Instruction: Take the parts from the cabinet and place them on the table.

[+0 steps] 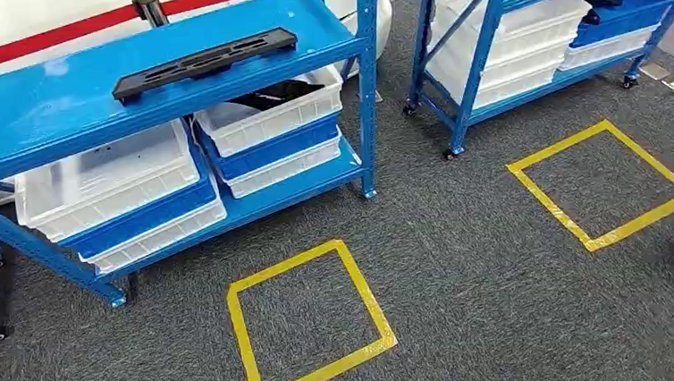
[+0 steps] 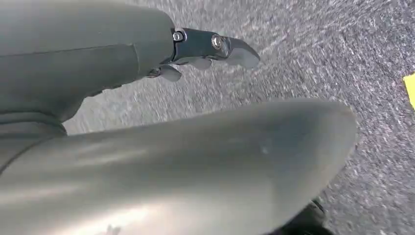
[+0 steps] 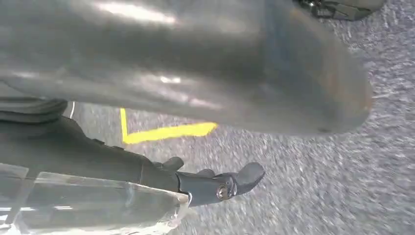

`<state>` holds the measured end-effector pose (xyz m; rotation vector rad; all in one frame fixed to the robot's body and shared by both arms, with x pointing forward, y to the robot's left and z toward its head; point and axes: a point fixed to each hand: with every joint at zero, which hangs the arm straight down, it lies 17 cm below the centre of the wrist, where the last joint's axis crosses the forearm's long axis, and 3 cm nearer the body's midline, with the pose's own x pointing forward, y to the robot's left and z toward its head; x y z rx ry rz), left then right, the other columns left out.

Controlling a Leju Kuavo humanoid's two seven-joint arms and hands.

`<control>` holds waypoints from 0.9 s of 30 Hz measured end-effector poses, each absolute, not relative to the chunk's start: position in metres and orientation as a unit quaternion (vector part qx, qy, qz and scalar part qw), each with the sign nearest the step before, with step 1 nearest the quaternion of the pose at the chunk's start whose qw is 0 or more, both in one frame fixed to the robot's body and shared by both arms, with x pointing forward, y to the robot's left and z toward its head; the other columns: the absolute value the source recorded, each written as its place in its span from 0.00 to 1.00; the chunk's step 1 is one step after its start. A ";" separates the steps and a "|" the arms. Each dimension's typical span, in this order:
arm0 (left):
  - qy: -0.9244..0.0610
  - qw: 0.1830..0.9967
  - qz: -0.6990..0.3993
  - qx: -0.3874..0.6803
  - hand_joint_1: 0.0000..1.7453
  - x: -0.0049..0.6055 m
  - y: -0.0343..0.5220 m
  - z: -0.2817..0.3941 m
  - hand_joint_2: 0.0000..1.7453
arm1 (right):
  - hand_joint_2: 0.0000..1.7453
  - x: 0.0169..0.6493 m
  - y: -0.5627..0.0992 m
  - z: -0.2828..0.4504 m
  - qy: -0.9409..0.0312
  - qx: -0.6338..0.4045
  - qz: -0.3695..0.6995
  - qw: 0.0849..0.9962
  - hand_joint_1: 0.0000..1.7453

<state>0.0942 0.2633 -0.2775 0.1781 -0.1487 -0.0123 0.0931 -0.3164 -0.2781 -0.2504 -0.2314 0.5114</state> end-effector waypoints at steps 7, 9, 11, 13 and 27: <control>-0.075 0.993 -0.006 0.091 0.00 0.094 0.269 -0.278 0.00 | 0.00 0.095 -0.306 -0.278 -0.114 -0.116 0.251 0.954 0.00; -0.078 0.993 -0.007 0.090 0.00 0.098 0.267 -0.277 0.00 | 0.00 0.092 -0.308 -0.279 -0.110 -0.118 0.253 0.954 0.00; -0.078 0.993 -0.007 0.087 0.00 0.099 0.264 -0.277 0.00 | 0.00 0.088 -0.313 -0.279 -0.104 -0.121 0.253 0.954 0.00; -0.074 0.993 -0.008 0.086 0.00 0.094 0.263 -0.278 0.00 | 0.00 0.087 -0.316 -0.279 -0.103 -0.123 0.254 0.954 0.00; -0.073 0.993 -0.009 0.089 0.00 0.092 0.266 -0.278 0.00 | 0.00 0.086 -0.312 -0.279 -0.102 -0.119 0.258 0.953 0.00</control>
